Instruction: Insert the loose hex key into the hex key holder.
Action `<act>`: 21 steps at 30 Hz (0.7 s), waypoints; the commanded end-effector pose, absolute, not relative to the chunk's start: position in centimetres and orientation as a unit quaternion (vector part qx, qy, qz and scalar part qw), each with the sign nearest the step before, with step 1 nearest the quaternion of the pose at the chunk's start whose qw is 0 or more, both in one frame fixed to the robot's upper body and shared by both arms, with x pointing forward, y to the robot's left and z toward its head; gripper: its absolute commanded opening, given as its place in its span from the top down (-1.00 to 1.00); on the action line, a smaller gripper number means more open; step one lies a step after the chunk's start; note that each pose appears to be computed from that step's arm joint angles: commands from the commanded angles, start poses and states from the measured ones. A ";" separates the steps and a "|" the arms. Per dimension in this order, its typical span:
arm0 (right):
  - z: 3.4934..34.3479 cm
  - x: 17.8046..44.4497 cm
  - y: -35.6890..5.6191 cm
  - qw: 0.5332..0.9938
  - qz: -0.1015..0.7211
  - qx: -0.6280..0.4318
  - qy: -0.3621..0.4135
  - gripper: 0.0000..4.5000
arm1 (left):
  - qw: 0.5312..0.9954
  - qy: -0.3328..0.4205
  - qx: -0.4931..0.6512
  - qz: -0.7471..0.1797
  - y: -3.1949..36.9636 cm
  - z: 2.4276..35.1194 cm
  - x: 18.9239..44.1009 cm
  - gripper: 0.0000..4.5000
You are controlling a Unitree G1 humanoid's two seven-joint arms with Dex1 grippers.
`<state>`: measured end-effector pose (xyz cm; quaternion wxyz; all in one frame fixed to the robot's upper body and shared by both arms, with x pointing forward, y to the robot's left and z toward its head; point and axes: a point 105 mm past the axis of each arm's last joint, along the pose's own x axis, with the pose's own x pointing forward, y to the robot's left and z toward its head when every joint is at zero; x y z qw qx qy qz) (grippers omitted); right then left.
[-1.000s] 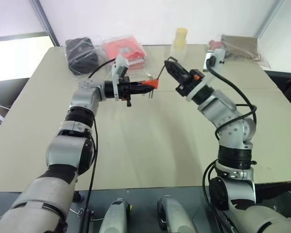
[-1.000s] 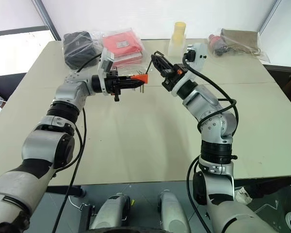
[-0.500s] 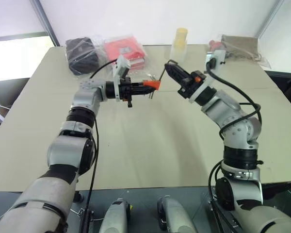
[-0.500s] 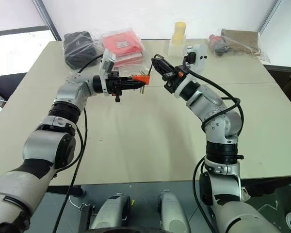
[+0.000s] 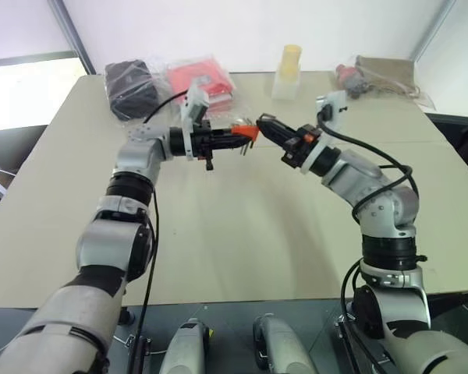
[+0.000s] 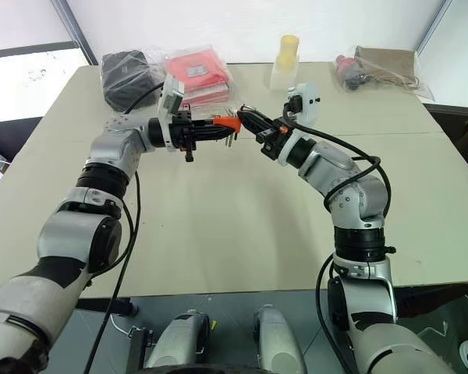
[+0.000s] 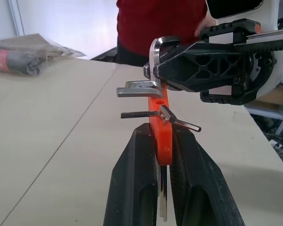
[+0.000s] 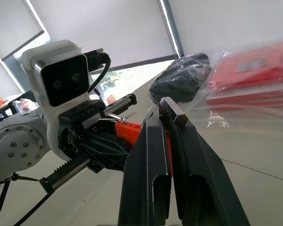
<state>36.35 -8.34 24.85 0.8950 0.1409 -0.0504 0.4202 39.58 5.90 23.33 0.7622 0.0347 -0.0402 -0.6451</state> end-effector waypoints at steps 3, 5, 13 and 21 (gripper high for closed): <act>28.5 35.3 -8.6 0.875 0.445 0.156 -0.111 0.17 | 0.763 -0.063 0.038 -0.642 6.2 24.3 39.4 1.00; 29.3 34.3 -9.1 0.864 0.460 0.162 -0.124 0.17 | 0.765 -0.058 0.037 -0.641 6.4 24.0 39.3 1.00; 27.3 29.2 -10.8 0.835 0.538 0.106 -0.054 0.17 | 0.782 -0.041 0.018 -0.622 8.3 22.8 39.1 1.00; 26.0 28.9 -10.9 0.837 0.537 0.098 -0.031 0.17 | 0.791 -0.042 0.003 -0.610 8.5 22.8 38.8 1.00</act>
